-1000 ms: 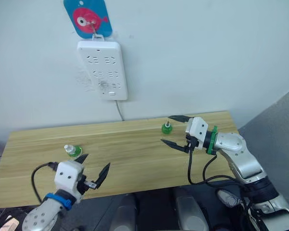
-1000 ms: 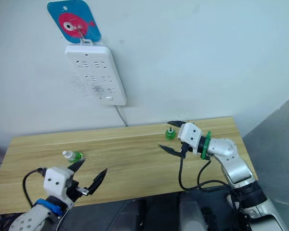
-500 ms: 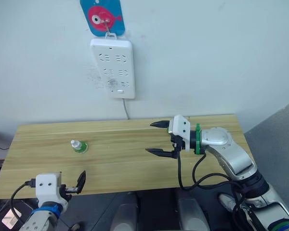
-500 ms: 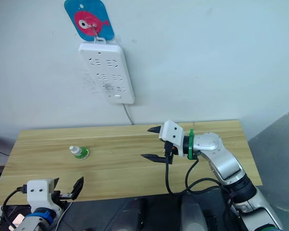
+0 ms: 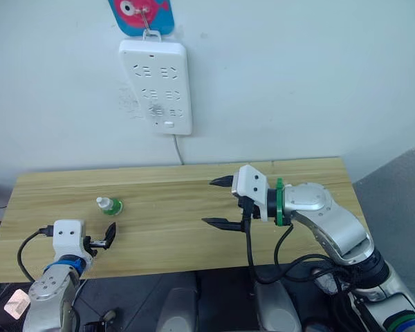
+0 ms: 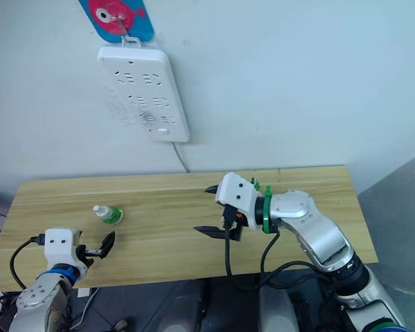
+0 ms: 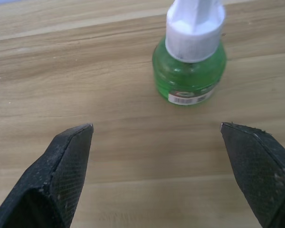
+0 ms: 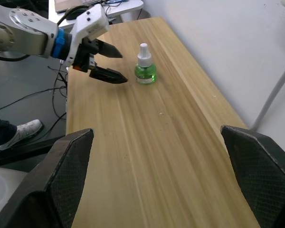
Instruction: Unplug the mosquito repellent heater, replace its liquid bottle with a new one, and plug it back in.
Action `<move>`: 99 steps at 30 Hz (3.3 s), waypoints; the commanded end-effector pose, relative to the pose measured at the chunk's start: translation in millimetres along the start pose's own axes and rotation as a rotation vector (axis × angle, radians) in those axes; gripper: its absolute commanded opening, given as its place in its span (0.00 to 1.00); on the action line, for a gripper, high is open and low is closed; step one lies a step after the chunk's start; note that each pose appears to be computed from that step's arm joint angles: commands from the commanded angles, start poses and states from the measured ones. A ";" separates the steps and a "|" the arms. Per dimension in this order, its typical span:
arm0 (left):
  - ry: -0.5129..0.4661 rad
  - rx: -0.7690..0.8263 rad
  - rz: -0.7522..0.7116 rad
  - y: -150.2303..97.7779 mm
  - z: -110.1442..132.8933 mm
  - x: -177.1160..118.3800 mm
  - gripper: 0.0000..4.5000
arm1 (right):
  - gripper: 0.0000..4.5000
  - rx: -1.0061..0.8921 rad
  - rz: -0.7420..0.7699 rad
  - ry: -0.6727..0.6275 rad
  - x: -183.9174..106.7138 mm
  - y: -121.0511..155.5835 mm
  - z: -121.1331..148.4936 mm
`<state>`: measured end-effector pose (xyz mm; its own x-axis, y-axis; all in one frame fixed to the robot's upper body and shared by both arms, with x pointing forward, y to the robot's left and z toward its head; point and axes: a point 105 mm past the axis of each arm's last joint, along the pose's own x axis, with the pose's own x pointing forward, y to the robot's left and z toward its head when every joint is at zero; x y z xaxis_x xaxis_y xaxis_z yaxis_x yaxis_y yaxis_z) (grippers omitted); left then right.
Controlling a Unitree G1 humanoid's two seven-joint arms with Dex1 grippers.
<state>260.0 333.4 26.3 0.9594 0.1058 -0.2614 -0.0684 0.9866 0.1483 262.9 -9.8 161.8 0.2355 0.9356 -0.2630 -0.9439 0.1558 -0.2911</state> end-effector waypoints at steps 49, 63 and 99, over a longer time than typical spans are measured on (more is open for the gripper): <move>-0.269 0.482 -1.137 -181.5 129.5 -27.5 0.49 | 1.00 0.080 -0.073 0.022 -58.7 -0.1 15.4; -0.209 0.574 -1.319 -202.1 163.5 -24.0 0.49 | 1.00 0.092 -0.181 -0.057 -11.9 -19.1 28.6; -0.322 0.603 -1.316 -208.7 183.3 -23.1 0.49 | 0.24 0.055 -0.242 -0.088 9.8 -21.3 23.2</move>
<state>310.3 115.3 157.6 0.3036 -0.8857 -0.3513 0.9335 0.2027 0.2957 282.7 1.3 183.2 0.4491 0.8840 -0.1296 -0.8723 0.4025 -0.2776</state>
